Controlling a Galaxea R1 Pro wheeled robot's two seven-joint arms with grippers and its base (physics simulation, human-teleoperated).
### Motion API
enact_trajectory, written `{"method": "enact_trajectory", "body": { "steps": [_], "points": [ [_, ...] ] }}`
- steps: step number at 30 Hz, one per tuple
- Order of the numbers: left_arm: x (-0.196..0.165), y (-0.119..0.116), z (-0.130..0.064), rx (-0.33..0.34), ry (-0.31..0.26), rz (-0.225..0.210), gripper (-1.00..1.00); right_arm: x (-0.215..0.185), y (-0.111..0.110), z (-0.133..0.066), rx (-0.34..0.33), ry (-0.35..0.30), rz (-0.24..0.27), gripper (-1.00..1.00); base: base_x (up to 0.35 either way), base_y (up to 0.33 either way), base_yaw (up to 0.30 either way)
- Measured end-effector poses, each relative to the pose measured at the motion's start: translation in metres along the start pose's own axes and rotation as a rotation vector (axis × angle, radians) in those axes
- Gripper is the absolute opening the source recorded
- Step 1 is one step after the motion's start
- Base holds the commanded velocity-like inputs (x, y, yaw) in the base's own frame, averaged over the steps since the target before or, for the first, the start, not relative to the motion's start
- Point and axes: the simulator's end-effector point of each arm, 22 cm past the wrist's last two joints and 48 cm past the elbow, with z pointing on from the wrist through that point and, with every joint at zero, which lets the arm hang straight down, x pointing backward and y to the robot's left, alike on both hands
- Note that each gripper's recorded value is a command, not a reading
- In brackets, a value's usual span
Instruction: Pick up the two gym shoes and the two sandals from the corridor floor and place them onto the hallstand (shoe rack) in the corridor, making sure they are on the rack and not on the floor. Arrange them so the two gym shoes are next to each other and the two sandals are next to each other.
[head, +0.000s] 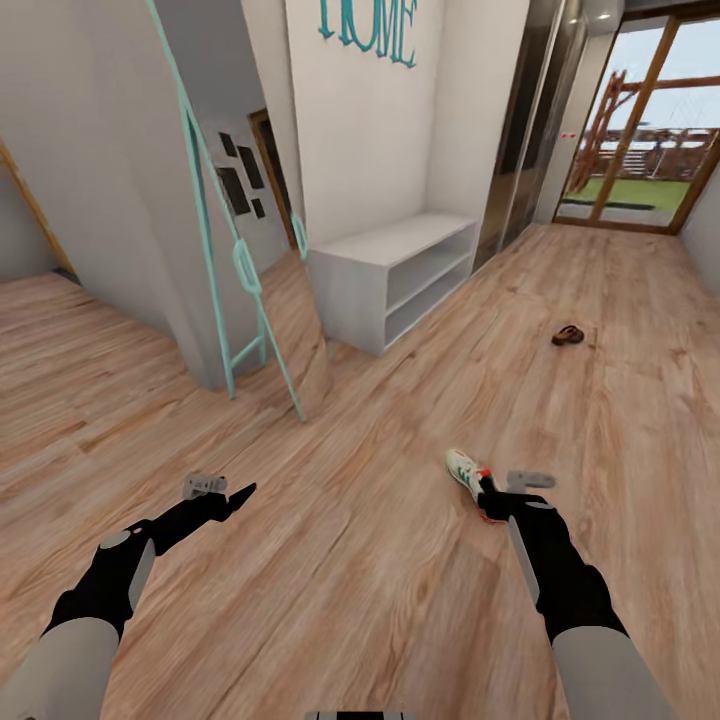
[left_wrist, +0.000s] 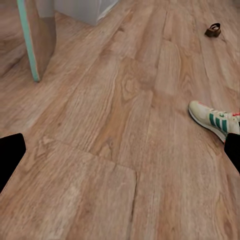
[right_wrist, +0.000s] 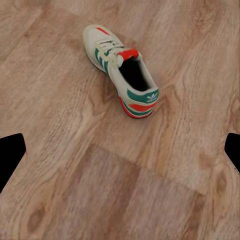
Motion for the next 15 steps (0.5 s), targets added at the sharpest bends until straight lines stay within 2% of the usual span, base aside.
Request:
{"method": "enact_trajectory", "body": {
  "steps": [6,15],
  "points": [
    [0.0001,-0.0001,0.0001,0.0,0.0,0.0,1.0,0.0001,0.0001,0.0,0.0,0.0,0.0,1.0,0.288,-0.268,0.231],
    [0.0001,-0.0004,0.0002,0.001,0.0,0.0,1.0,0.0001,0.0001,0.0,0.0,0.0,0.0,1.0,0.284,-0.273,0.046]
  ]
}}
